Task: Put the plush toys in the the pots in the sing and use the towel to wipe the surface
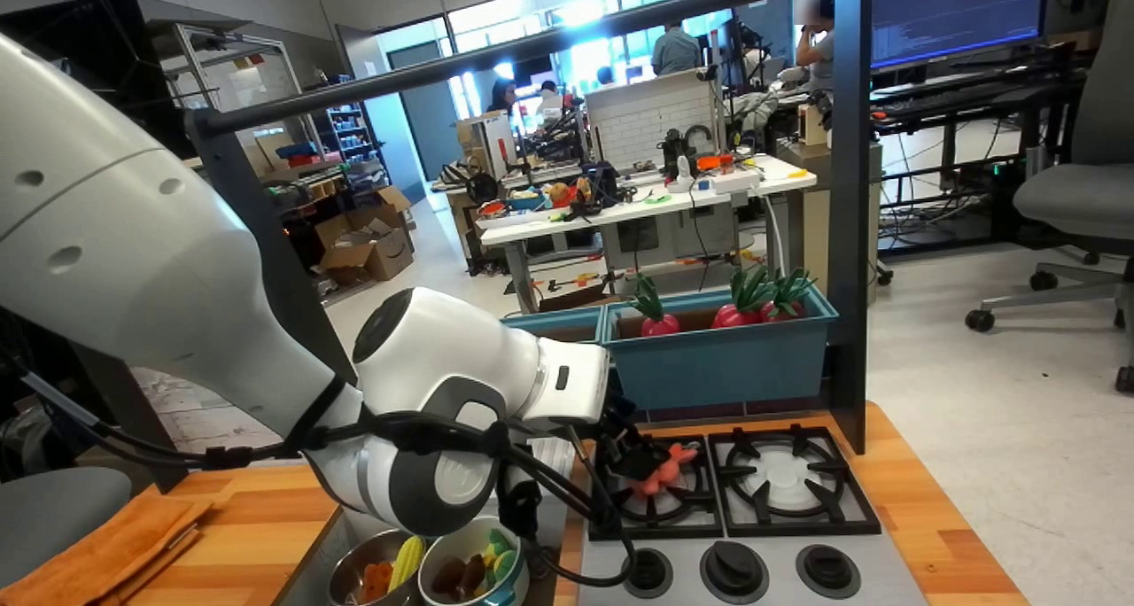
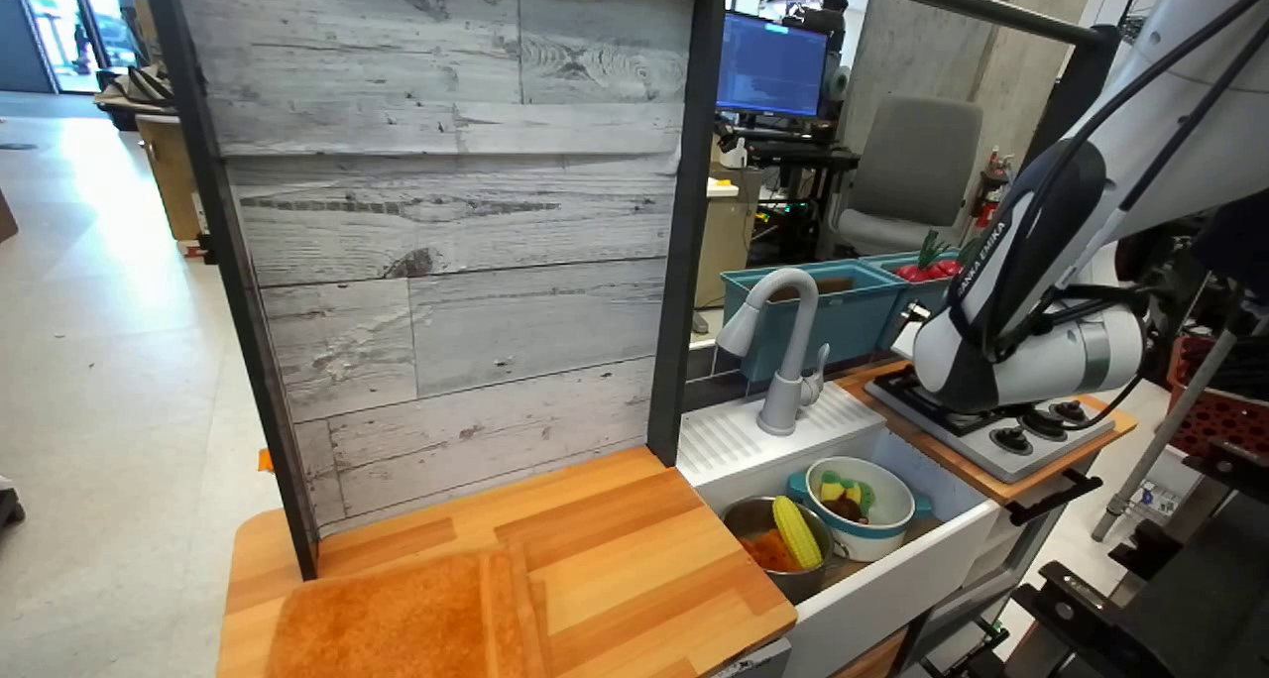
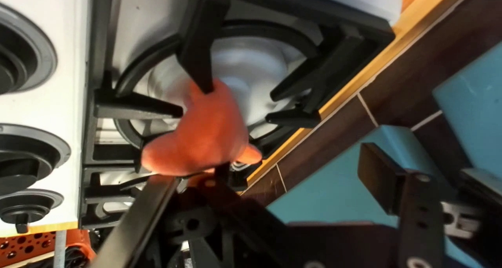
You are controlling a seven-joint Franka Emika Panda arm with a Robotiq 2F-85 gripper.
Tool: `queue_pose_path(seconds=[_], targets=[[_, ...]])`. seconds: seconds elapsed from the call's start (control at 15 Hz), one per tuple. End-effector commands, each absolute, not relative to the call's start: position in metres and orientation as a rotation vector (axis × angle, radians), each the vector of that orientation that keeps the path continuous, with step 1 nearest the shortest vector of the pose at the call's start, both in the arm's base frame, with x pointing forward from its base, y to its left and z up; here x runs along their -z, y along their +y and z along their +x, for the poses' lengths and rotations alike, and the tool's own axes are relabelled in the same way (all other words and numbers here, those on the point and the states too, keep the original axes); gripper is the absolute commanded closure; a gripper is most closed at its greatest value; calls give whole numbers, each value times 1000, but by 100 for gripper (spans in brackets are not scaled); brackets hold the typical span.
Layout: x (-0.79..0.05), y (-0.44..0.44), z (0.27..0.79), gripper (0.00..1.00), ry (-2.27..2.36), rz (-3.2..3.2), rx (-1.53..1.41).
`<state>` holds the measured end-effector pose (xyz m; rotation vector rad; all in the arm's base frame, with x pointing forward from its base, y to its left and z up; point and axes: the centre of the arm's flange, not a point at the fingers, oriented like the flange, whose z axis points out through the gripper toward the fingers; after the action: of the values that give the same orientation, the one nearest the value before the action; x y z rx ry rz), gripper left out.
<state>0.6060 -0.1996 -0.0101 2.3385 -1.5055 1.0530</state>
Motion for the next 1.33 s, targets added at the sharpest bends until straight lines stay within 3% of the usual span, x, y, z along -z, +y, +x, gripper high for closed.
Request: queue_pose_path(seconds=[0.0,0.67,0.73,0.87,1.27], targets=[[9,-200,598,0,-1503,2359,-1010],[4,-203,567,0,-1449,2357,-895],[6,-204,565,25,-1448,2363,-888],[11,-200,564,32,-1445,2368,-892],[13,-197,566,79,-1433,2373,-890]])
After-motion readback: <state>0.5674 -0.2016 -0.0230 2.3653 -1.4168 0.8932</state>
